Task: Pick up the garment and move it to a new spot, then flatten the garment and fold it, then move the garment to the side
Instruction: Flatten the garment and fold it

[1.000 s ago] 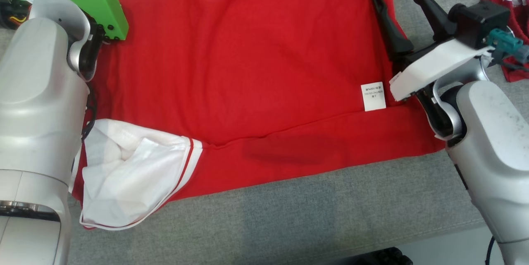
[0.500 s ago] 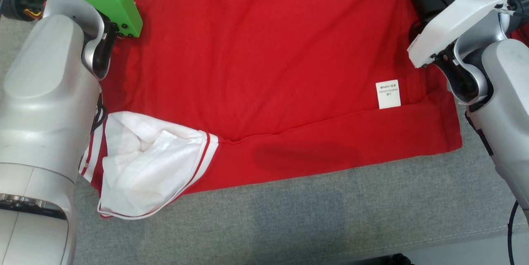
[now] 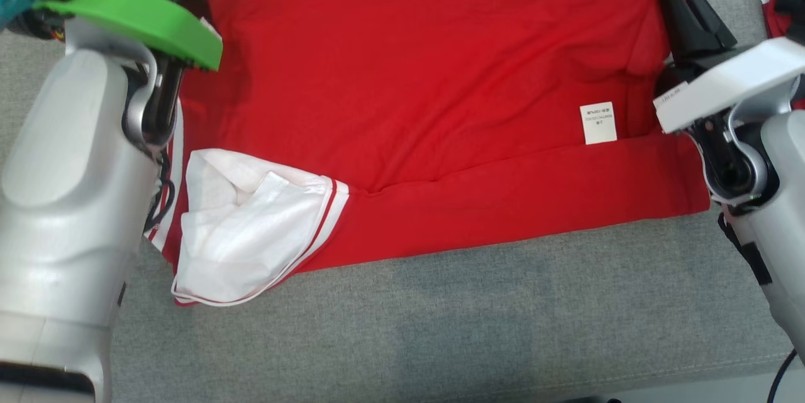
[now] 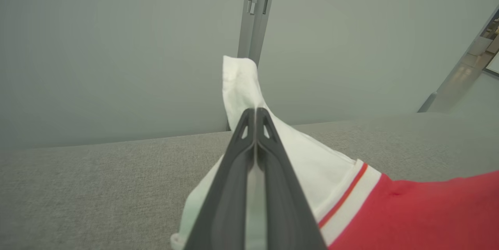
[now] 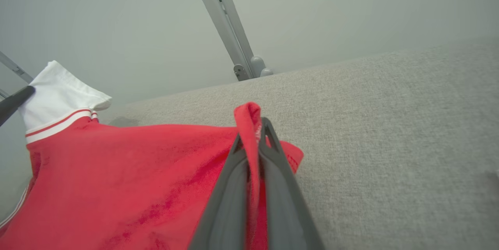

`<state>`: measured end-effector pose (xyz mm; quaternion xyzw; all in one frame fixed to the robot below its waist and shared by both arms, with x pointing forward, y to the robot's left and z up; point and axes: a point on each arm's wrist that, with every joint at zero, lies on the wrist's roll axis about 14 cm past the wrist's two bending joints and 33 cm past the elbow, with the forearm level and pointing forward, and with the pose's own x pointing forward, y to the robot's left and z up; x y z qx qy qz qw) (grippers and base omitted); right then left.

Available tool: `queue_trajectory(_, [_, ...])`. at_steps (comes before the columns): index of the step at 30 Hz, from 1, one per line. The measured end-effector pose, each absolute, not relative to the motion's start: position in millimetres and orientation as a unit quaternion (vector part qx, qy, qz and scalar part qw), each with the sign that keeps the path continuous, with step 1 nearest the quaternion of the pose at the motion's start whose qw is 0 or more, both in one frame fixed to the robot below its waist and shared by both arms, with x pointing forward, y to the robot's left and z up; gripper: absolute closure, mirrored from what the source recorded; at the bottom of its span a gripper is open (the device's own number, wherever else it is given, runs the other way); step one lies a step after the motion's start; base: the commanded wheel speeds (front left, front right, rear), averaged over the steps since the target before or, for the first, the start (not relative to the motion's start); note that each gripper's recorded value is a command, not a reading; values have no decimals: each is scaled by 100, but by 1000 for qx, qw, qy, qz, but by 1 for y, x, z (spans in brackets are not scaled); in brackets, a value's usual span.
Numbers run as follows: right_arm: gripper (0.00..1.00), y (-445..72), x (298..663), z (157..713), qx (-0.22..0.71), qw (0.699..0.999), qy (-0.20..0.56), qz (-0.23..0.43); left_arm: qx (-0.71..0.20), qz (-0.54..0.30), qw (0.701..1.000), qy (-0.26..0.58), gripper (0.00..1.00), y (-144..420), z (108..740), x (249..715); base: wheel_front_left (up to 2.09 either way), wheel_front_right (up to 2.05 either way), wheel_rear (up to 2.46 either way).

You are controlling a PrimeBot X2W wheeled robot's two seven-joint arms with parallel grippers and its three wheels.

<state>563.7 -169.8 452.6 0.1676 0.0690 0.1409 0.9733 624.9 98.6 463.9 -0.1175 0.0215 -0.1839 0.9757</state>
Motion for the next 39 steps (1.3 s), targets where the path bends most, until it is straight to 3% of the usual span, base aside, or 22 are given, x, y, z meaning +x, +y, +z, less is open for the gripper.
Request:
queue_trajectory(9, [100, -185, 524, 432, 227, 966, 75, 103, -155, -163, 974, -2, 100, 116, 461, 534, 0, 0, 0])
queue_trajectory(15, [100, -181, 507, 446, 228, 967, 38, 111, -166, -141, 975, 37, 100, 121, 446, 480, 0, 0, 0])
queue_trajectory(22, [100, -177, 477, 421, 190, 974, 70, 106, -200, -120, 964, 128, 100, 117, 407, 439, 0, 0, 0])
queue_trajectory(24, [51, -176, 470, 412, 188, 974, 82, 100, -204, -120, 960, 150, 100, 113, 397, 433, 0, 0, 0])
queue_trajectory(25, [0, -175, 468, 409, 188, 974, 85, 98, -212, -117, 957, 159, 69, 112, 393, 431, 0, 0, 0])
queue_trajectory(26, [0, -175, 468, 409, 186, 974, 85, 96, -218, -113, 955, 167, 30, 112, 389, 430, 0, 0, 0])
queue_trajectory(27, [0, -174, 467, 409, 185, 974, 85, 95, -214, -111, 954, 177, 0, 112, 384, 427, 0, 0, 0])
queue_trajectory(39, [0, -192, 461, 455, 114, 992, 4, 53, -155, -54, 985, 62, 0, 142, 433, 454, 0, 0, 0])
